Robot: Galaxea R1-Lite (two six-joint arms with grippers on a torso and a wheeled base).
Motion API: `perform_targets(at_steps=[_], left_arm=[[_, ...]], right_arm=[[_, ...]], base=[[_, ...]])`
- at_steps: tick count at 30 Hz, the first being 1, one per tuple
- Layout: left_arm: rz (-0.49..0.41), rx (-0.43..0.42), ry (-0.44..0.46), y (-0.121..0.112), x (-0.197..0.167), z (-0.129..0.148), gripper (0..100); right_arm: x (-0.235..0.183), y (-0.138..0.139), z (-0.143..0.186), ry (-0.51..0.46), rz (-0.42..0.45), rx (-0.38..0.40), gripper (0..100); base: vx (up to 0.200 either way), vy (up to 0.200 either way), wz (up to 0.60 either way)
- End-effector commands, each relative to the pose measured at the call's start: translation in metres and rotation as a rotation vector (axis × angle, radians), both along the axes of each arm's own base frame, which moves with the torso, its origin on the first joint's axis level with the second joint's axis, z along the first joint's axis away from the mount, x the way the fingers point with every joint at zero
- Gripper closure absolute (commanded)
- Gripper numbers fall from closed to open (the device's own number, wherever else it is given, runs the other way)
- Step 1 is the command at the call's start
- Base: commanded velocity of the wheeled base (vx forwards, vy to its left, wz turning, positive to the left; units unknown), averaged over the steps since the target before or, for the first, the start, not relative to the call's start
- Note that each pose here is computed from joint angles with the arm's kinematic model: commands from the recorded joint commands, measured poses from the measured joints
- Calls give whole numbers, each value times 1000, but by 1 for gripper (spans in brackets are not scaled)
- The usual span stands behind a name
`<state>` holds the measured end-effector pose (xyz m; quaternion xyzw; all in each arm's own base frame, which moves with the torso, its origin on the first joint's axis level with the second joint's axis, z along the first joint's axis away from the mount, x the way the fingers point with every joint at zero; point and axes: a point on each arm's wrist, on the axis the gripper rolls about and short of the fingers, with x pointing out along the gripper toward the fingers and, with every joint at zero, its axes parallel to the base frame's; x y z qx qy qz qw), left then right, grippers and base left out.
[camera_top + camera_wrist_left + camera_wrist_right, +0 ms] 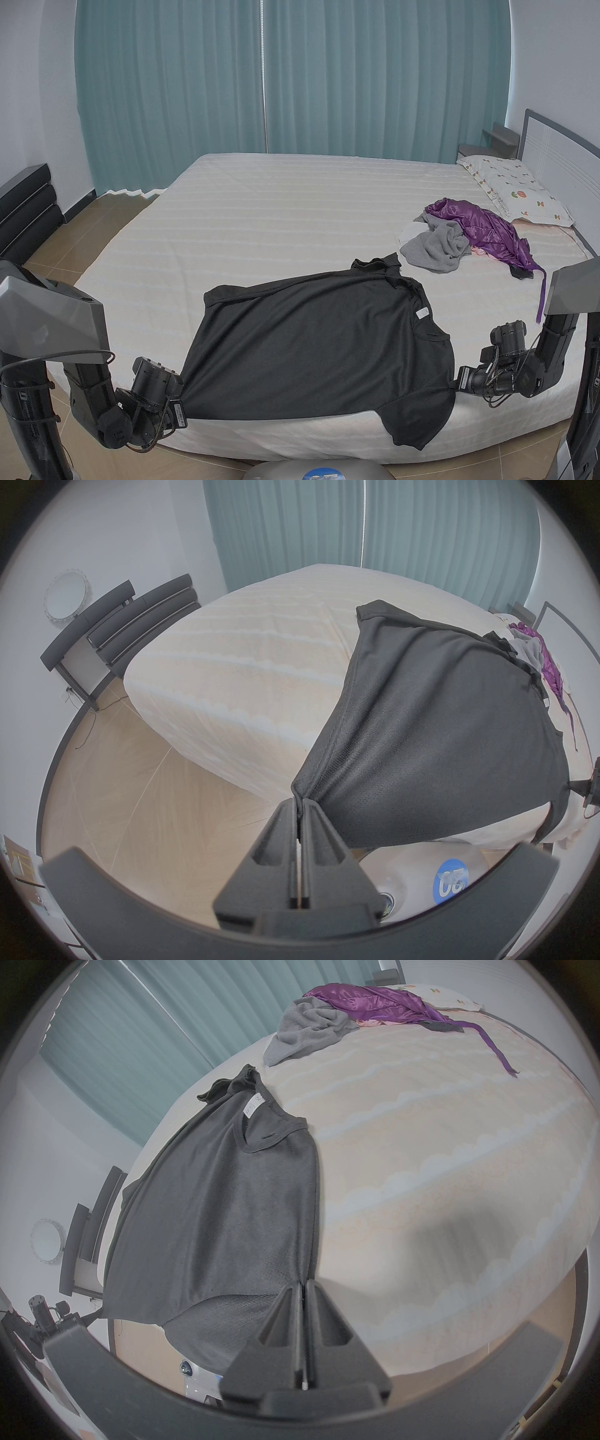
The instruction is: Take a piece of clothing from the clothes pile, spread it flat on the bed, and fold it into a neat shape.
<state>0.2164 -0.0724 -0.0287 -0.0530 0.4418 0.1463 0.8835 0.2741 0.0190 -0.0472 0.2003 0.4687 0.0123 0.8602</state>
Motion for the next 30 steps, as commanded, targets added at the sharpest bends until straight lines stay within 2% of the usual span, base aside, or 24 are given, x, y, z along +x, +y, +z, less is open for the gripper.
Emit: perform_targets(at_steps=[1,8,16,17,19,20,23,26,28,29,30], left_arm=[[1,2,11,0,0,-3,100],[4,3,16,-1,2,-7,100],[13,-9,4,-3,7,-8,100],[19,-13,3,-3,8,-9,100],[22,-15,5,-3,8,-10,100],[30,-26,-7,-5,12,-10,0],[39,-41,-32,-6,15,-9,0],[45,-56,-66,-5,18,-6,0],[51,-64,-86,-5,21,-4,0],[51,-64,-86,-5,21,-4,0],[62,-72,-108,-2,24,-1,0]], right_arm=[[-6,-8,-1,18,-26,-4,100],[-17,-22,8,14,-61,-16,100],[-23,-27,8,25,-49,-27,100],[-22,-26,8,25,-46,-27,0],[-22,-26,8,25,-46,-24,0],[-20,-24,7,24,-43,-13,0],[-19,-21,9,16,-28,13,0],[-16,-19,19,-24,-56,65,0],[-14,-19,27,-55,-78,121,0],[-14,-19,27,-55,-78,121,0],[-16,-16,34,-69,-84,171,0]], base=[[0,0,0],[0,0,0],[0,0,0],[0,0,0],[0,0,0],[0,0,0],[0,0,0],[0,0,0],[0,0,0],[0,0,0],[0,0,0]])
